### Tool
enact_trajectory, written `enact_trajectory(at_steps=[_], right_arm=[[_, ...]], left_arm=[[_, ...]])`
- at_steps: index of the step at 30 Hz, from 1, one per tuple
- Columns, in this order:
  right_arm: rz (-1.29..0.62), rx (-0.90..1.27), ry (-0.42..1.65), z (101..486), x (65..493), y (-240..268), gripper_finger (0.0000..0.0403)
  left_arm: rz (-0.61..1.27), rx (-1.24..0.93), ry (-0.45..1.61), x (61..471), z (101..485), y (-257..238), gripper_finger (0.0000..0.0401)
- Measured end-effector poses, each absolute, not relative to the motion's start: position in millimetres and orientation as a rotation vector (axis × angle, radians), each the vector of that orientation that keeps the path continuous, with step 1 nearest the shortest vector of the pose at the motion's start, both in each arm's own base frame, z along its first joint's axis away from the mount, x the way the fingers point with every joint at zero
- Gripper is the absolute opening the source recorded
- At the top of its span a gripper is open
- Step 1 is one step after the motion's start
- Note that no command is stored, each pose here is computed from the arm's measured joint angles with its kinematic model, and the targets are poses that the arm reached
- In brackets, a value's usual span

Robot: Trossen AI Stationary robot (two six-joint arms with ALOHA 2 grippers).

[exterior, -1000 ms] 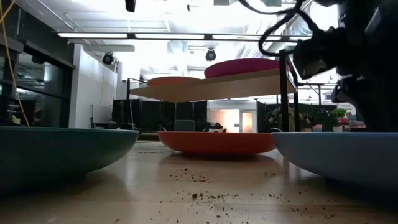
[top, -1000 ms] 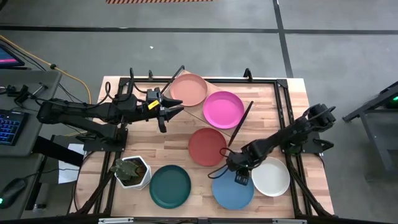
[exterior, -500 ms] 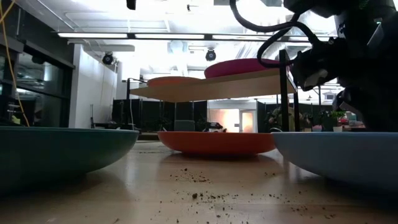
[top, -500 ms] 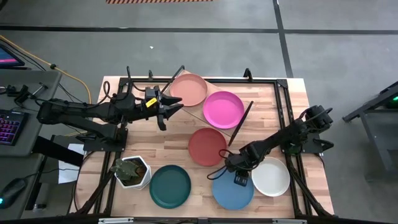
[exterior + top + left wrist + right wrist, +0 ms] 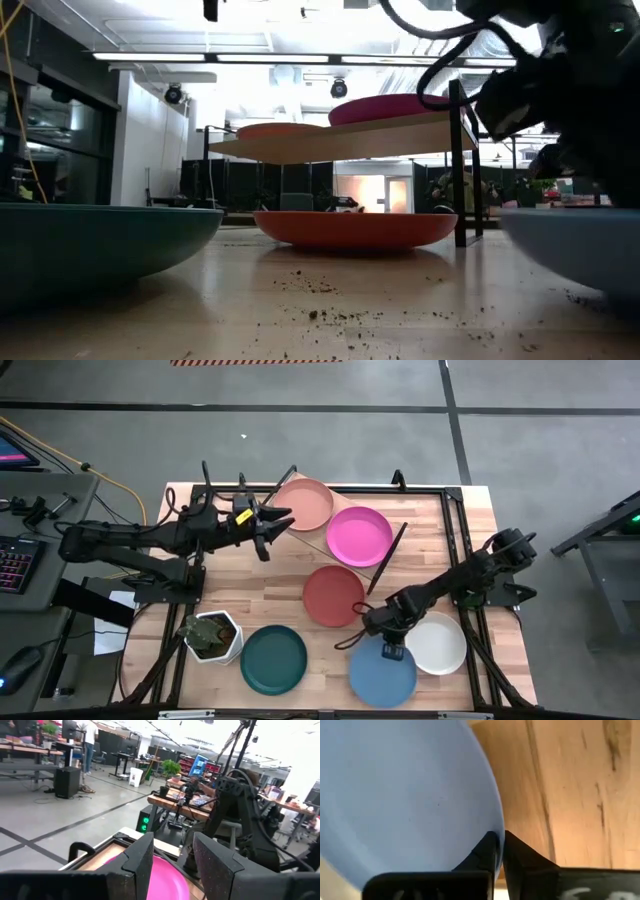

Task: Place and stack plates onto a shelf
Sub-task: Stack the blue plate on top of the pink plate on the shelf

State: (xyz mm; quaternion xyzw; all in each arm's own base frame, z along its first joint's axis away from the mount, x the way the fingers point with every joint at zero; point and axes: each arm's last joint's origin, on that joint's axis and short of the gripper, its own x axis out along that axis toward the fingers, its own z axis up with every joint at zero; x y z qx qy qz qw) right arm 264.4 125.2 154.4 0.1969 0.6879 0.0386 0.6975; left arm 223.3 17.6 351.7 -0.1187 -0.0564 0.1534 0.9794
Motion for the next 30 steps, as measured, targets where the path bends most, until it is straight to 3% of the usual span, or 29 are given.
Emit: enact_trajectory(at_steps=[16, 20, 30], right_arm=[[0.222, 0.414, 1.319, 237, 231, 88, 0.0], [0.263, 0.411, 1.194, 263, 216, 79, 0.0], [0.074, 0.563, 0.681, 313, 220, 40, 0.0]], left_arm=[[0.334, -0.239, -0.129, 223, 353, 24, 0.0131], [0.338, -0.239, -0.137, 222, 354, 25, 0.0131], [0.347, -0.239, -0.138, 222, 354, 26, 0.0131]])
